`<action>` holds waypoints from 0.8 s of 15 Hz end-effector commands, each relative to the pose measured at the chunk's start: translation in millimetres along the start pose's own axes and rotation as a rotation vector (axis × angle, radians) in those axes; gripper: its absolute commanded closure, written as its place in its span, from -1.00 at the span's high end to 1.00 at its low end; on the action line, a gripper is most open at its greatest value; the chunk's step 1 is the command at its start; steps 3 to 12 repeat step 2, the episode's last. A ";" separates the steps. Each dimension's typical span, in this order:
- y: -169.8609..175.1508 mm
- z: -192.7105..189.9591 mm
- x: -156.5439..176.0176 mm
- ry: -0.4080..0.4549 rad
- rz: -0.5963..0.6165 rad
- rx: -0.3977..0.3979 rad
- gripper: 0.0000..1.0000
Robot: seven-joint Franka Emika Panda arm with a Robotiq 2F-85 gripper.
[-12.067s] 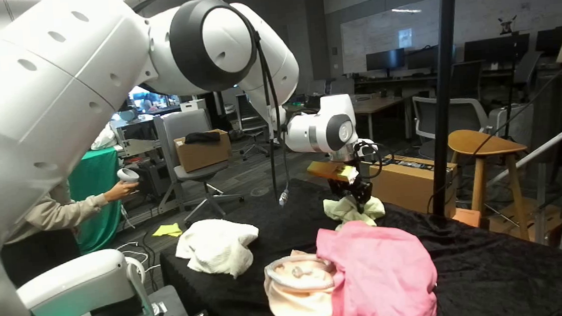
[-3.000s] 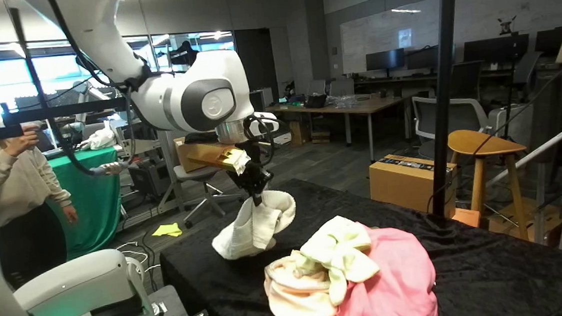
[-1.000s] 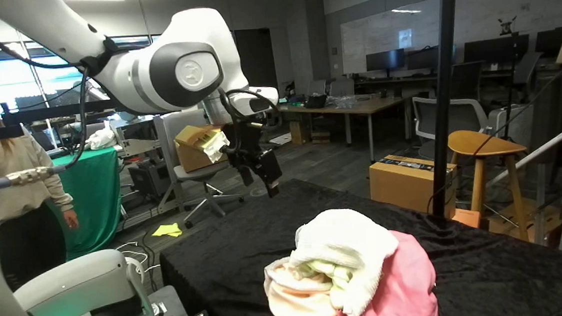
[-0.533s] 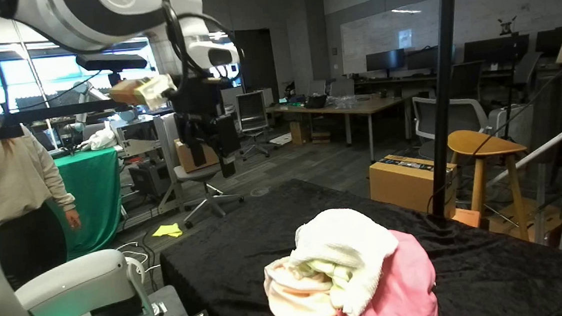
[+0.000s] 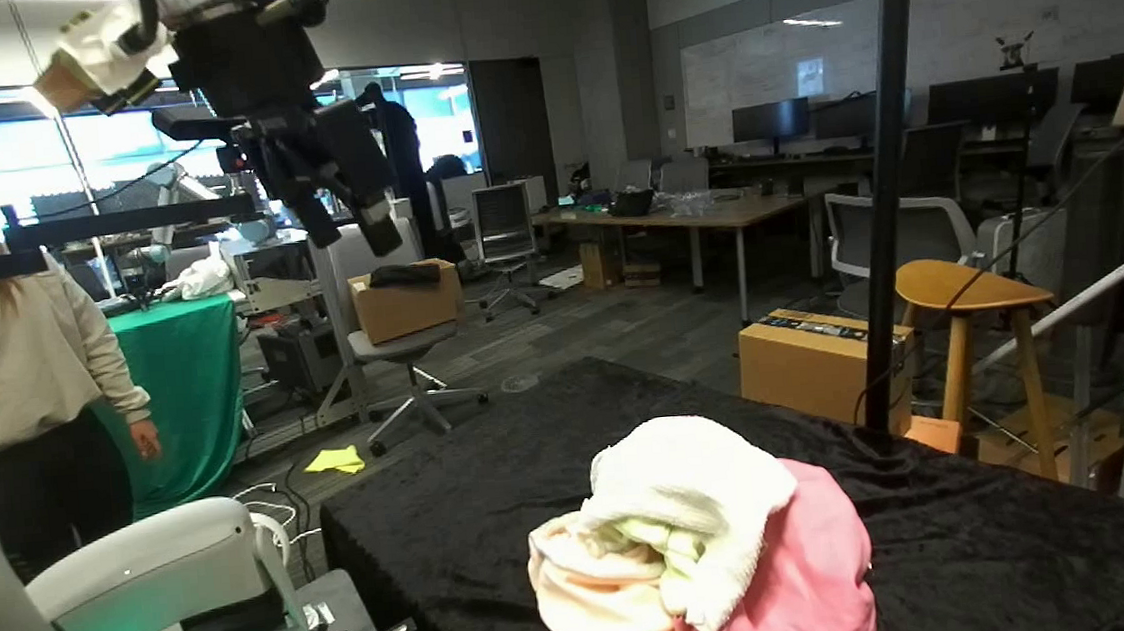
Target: Pile the things on the table on top of the peach shirt
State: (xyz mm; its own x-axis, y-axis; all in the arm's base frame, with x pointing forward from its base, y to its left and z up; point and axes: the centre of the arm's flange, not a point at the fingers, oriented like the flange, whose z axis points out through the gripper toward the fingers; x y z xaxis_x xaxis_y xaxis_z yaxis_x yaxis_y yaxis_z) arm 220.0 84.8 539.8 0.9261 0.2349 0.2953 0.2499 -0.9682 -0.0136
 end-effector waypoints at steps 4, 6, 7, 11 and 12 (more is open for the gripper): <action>0.2 -3.9 -2.6 0.015 0.000 -0.001 1.00; 0.2 -3.9 -2.6 0.015 0.000 -0.001 1.00; 0.2 -3.9 -2.6 0.015 0.000 -0.001 1.00; 0.2 -3.9 -2.6 0.015 0.000 -0.001 1.00; 0.2 -3.9 -2.6 0.015 0.000 -0.001 1.00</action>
